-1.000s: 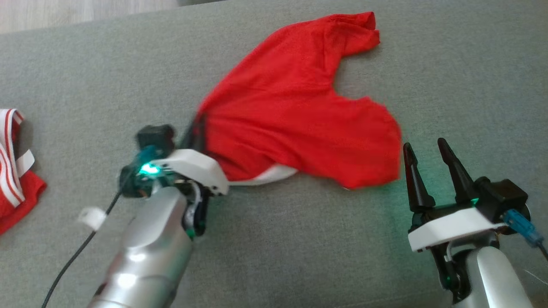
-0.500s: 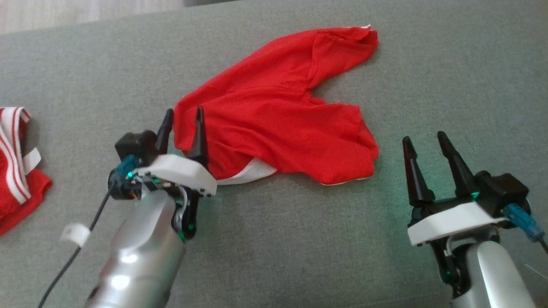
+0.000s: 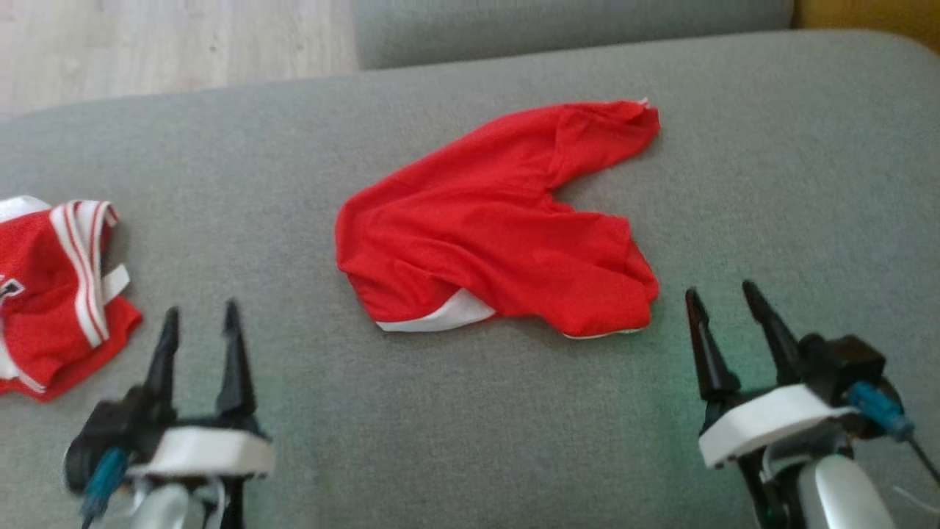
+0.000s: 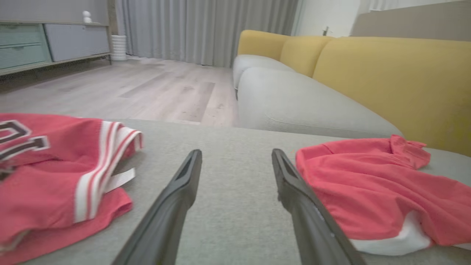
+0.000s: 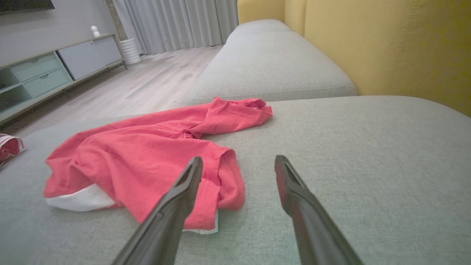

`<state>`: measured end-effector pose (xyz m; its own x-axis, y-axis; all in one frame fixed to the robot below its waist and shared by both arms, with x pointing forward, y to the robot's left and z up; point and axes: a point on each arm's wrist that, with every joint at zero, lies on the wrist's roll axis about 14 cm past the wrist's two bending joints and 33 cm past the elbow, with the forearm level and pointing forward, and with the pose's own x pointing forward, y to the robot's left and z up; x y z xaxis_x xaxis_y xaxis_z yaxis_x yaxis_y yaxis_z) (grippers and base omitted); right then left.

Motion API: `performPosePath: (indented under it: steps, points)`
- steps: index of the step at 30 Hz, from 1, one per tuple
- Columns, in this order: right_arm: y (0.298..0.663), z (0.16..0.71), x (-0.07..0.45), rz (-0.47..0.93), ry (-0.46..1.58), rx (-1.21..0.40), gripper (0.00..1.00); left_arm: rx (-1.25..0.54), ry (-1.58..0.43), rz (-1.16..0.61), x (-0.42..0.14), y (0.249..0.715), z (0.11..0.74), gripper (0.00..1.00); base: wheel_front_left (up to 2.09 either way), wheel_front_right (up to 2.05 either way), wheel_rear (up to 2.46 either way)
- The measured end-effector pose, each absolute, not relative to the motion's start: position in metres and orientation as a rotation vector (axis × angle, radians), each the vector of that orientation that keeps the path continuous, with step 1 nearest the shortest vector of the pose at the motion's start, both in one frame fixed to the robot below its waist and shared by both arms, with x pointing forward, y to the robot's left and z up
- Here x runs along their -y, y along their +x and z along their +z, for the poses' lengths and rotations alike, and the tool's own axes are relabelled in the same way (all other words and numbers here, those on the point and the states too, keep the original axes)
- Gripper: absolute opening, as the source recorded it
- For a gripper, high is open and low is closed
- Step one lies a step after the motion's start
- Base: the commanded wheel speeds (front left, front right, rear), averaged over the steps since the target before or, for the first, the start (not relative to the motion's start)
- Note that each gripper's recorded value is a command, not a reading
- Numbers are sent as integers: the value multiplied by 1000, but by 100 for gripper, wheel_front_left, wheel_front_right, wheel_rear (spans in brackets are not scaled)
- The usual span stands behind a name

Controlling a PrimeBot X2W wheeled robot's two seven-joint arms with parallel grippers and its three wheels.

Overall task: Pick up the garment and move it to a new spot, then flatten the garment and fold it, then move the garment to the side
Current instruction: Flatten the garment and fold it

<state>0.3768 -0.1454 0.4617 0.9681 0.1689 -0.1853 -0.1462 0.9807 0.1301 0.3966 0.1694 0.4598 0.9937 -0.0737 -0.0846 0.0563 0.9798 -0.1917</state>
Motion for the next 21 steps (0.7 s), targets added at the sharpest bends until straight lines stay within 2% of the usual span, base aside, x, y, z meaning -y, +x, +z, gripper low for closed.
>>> performPosePath:
  steps: [6, 21]
  points:
    - [367, 454, 132, 200, 112, -242, 100, -89, -193, -8, -186, 373, 460, 100, 0, 0, 0]
    - [366, 459, 130, 205, 113, -226, 100, -61, -205, -11, -181, 369, 469, 100, 0, 0, 0]
